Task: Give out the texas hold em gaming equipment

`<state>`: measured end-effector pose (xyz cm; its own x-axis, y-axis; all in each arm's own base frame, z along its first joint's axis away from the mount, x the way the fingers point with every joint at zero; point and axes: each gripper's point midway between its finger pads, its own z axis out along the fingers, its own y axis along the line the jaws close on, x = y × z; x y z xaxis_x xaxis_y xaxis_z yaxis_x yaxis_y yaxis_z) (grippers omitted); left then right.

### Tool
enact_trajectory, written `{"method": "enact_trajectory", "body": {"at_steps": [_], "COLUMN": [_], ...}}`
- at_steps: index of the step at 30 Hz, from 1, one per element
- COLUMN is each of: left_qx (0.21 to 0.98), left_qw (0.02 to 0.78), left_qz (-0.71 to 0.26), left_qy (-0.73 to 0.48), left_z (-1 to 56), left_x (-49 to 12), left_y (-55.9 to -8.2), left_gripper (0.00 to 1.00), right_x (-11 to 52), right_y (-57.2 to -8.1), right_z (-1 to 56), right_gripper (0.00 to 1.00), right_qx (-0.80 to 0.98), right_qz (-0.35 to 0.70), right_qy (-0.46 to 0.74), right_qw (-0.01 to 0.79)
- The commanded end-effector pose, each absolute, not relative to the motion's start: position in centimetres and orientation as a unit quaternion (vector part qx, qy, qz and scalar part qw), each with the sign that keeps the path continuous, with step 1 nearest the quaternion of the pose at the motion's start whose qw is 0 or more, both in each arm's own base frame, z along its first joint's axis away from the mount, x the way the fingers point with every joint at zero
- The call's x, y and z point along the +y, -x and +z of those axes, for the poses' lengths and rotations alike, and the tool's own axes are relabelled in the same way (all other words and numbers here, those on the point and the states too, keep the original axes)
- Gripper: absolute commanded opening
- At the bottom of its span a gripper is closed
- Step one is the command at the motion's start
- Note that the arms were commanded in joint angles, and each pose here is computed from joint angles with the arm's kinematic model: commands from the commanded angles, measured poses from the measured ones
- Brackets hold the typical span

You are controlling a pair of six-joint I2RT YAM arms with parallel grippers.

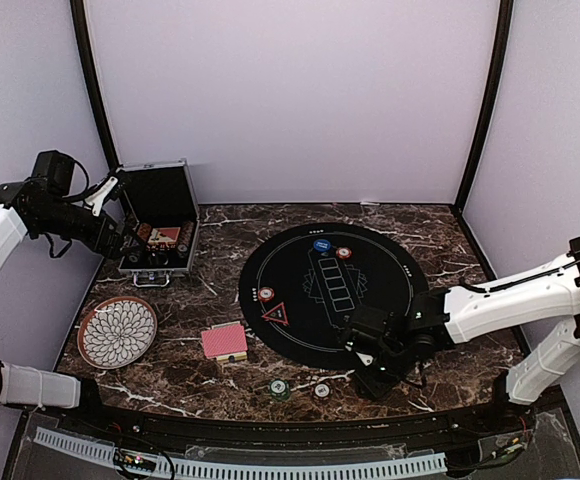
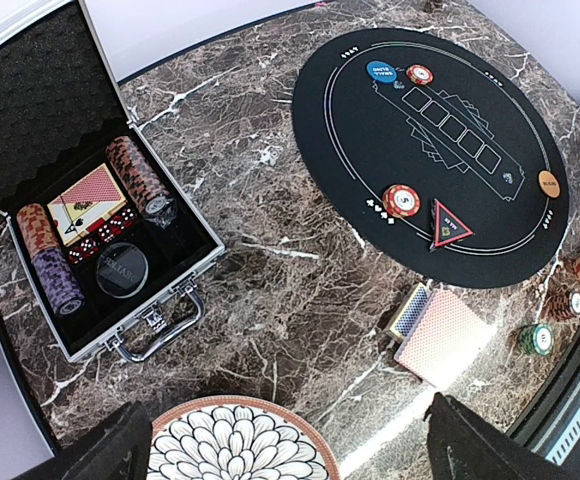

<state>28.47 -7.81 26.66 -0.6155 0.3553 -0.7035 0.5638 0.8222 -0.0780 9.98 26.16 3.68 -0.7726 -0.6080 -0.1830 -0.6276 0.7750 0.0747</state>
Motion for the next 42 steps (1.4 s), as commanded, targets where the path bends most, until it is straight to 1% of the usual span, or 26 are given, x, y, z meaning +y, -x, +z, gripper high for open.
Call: {"method": "enact_trajectory", "body": {"at_steps": [1,6,10,13,18,22,26,33,42], "left_qx": [0.886,0.887,0.888,0.888,0.887,0.886,0.887,0.886,0.885], "left_qw": [0.353,0.349,0.348,0.349,0.350,0.350,0.349,0.350,0.351], "left_qz": [-0.152,-0.153,-0.153,-0.154,-0.155,-0.157,-0.157,-0.157,-0.152], "left_qy": [-0.260,-0.260,-0.260,-0.259,-0.259,-0.259,-0.260,-0.261,-0.265], "left_z": [27.3,27.1,27.0,27.1,27.3,27.4,27.4,27.6,27.5], "left_x": [-7.8,-7.9,-7.8,-7.9,-7.9,-8.0,-8.0,-8.0,-7.9], "left_y": [-28.1,-28.1,-28.2,-28.2,-28.3,-28.3,-28.3,-28.1,-28.0], "left_gripper": [0.99,0.99,0.99,0.99,0.99,0.99,0.99,0.99,0.99], "right_x": [26.6,26.7,26.5,25.7,22.4,20.1,18.6,16.7,15.1], "right_y": [-10.1,-10.2,-11.6,-13.8,-18.4,-20.7,-21.4,-23.1,-24.8], "right_z": [5.4,7.3,9.0,9.9,10.3,9.3,7.4,5.9,3.3], "right_gripper": [0.22,0.17,0.13,0.12,0.12,0.11,0.11,0.11,0.11], "right_qx": [0.937,0.936,0.939,0.946,0.961,0.971,0.976,0.982,0.985], "right_qz": [0.075,0.086,0.076,0.064,0.039,0.035,0.029,0.000,-0.005], "right_qy": [0.331,0.326,0.313,0.286,0.219,0.165,0.142,0.100,0.038], "right_qw": [0.088,0.099,0.123,0.139,0.163,0.170,0.163,0.160,0.166]}}
